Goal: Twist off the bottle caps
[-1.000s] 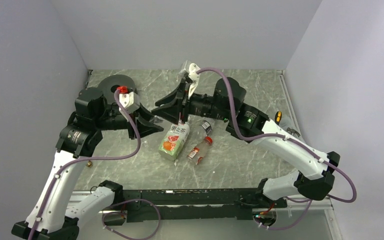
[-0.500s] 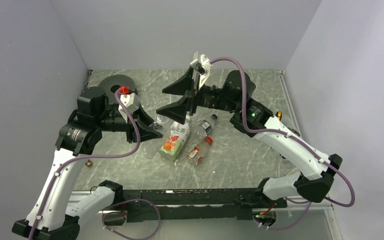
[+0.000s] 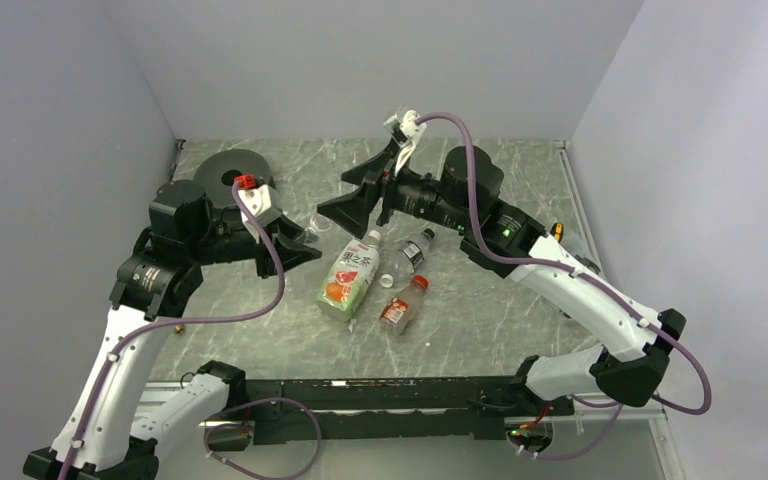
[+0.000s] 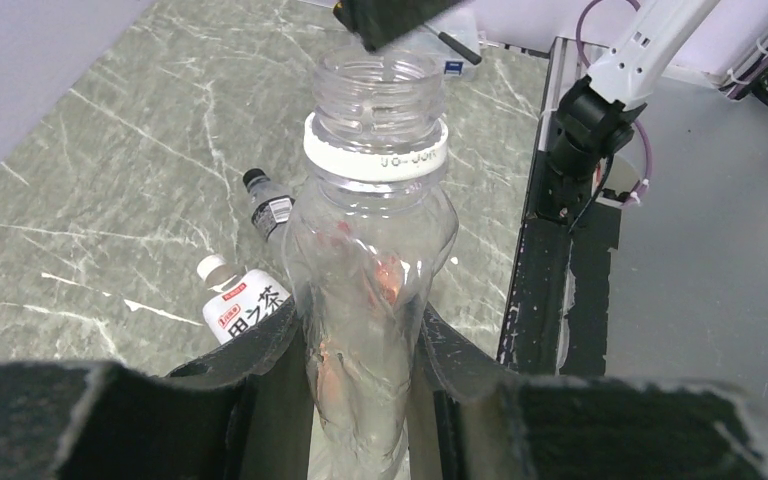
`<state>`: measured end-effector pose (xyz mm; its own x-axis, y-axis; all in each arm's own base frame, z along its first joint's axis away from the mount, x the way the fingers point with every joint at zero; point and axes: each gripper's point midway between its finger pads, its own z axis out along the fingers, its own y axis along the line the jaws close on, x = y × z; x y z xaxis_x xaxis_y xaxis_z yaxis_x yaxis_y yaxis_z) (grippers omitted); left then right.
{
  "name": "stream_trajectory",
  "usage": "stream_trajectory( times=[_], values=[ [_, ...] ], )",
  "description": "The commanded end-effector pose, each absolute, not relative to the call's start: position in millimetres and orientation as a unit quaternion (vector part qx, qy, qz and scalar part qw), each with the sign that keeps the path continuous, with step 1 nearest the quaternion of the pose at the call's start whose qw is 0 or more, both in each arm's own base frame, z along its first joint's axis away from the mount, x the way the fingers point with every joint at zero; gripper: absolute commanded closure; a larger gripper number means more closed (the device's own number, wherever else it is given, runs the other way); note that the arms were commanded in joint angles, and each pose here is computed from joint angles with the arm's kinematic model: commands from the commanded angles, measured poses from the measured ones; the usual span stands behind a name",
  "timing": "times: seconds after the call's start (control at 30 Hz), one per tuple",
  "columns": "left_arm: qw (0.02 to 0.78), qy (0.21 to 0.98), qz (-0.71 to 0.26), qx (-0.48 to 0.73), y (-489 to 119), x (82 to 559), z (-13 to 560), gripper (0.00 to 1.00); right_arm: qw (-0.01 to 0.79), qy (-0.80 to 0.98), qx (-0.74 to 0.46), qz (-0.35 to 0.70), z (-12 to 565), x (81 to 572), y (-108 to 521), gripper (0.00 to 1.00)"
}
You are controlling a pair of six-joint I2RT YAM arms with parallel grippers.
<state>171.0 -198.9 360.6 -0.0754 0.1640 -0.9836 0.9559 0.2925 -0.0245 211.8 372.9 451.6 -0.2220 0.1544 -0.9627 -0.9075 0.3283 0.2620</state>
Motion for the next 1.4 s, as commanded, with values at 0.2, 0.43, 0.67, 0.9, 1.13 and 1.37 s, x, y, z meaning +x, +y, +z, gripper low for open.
stream_trajectory(
  times=[0.2,0.43,0.67,0.9,1.13,1.37],
  values=[
    [0.525,0.613,-0.383,0.449,-200,179,370,1.00,0.530,0.561,-0.350,0.531,459,172,397,0.18],
    [0.528,0.611,-0.388,0.444,-201,176,375,1.00,0.520,0.593,-0.347,0.508,439,182,413,0.50],
    [0.528,0.616,-0.388,0.436,-199,176,374,0.83,0.544,0.608,-0.327,0.477,433,195,404,0.83],
    [0.500,0.689,-0.356,0.386,-187,192,352,0.00,0.576,0.630,-0.319,0.411,427,221,386,0.92],
    [0.466,0.757,-0.290,0.354,-164,199,317,0.01,0.615,0.658,-0.300,0.315,409,272,359,0.93],
    [0.440,0.797,-0.264,0.318,-149,192,295,0.00,0.627,0.692,-0.294,0.206,365,341,359,0.95]
  ],
)
